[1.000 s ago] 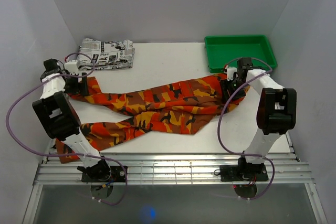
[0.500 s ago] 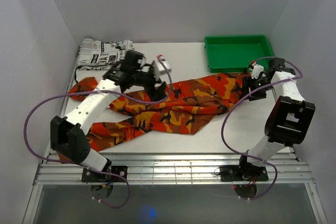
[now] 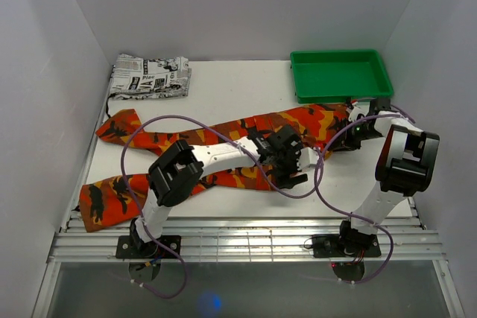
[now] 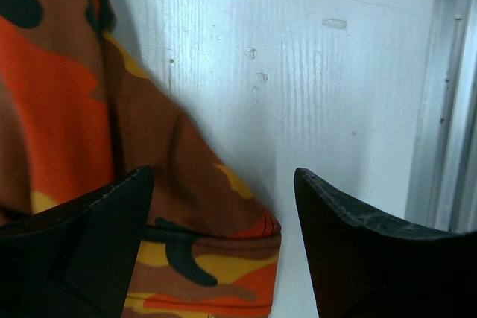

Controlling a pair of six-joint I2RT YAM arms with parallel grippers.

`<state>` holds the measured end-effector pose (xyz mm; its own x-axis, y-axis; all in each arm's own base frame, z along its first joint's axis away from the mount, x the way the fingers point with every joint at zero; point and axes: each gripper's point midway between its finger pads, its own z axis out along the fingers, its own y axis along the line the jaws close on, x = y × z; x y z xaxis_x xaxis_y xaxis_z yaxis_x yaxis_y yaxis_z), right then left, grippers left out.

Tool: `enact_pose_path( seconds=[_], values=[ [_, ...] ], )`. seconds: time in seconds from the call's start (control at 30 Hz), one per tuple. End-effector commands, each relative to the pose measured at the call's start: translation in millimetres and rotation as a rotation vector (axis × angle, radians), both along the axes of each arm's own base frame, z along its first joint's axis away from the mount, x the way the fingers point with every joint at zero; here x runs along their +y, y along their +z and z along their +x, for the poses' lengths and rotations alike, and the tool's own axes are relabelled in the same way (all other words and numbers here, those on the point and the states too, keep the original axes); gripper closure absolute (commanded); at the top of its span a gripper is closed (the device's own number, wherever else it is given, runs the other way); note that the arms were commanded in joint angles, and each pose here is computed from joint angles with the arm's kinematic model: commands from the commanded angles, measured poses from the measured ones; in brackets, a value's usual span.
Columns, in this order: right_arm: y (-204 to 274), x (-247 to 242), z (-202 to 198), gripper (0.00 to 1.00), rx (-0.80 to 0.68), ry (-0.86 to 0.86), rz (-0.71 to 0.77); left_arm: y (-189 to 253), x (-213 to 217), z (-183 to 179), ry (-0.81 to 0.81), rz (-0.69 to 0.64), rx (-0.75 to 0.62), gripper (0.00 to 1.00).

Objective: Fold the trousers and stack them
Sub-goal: Flatten the trousers out

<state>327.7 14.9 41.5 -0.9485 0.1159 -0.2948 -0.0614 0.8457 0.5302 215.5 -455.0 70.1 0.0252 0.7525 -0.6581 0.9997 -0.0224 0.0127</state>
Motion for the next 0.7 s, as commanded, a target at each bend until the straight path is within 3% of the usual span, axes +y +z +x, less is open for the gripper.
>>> enact_pose_path(
  seconds=[0.0, 0.07, 0.13, 0.2, 0.23, 0.27, 0.33, 0.37, 0.47, 0.5, 0.6, 0.67],
  values=[
    [13, 5, 22, 0.83, -0.084, -0.032, 0.049, 6, -18, 21, 0.081, -0.022, -0.122, 0.13],
    [21, 6, 25, 0.92, -0.109, -0.037, 0.055, -19, -10, 35, 0.143, 0.04, -0.169, 0.16],
    [29, 6, 30, 0.92, -0.133, -0.037, 0.056, -34, -2, 41, 0.172, 0.087, -0.187, 0.24],
    [40, 6, 32, 0.92, -0.156, -0.038, 0.055, -47, 8, 39, 0.178, 0.128, -0.188, 0.47],
    [49, 4, 34, 0.92, -0.173, -0.039, 0.046, -43, 11, 31, 0.164, 0.127, -0.157, 0.71],
    [54, 3, 36, 0.92, -0.181, -0.043, 0.036, -35, 11, 26, 0.157, 0.112, -0.139, 0.84],
    [72, -6, 47, 0.92, -0.217, -0.046, -0.009, -5, 11, 16, 0.156, 0.041, -0.084, 1.0],
    [77, -9, 51, 0.92, -0.223, -0.048, -0.028, 43, 10, 9, 0.143, -0.066, -0.077, 1.0],
    [95, -26, 63, 0.92, -0.243, -0.054, -0.123, 114, 17, -20, 0.066, -0.265, 0.047, 1.0],
    [97, -30, 63, 0.92, -0.232, -0.057, -0.145, 159, 28, -30, 0.024, -0.374, 0.076, 1.0],
    [100, -41, 70, 0.92, -0.212, -0.047, -0.21, 217, 58, -42, -0.023, -0.535, 0.164, 1.0],
    [89, -42, 74, 0.92, -0.177, -0.019, -0.234, 228, 68, -42, -0.02, -0.578, 0.185, 1.0]
  ],
)
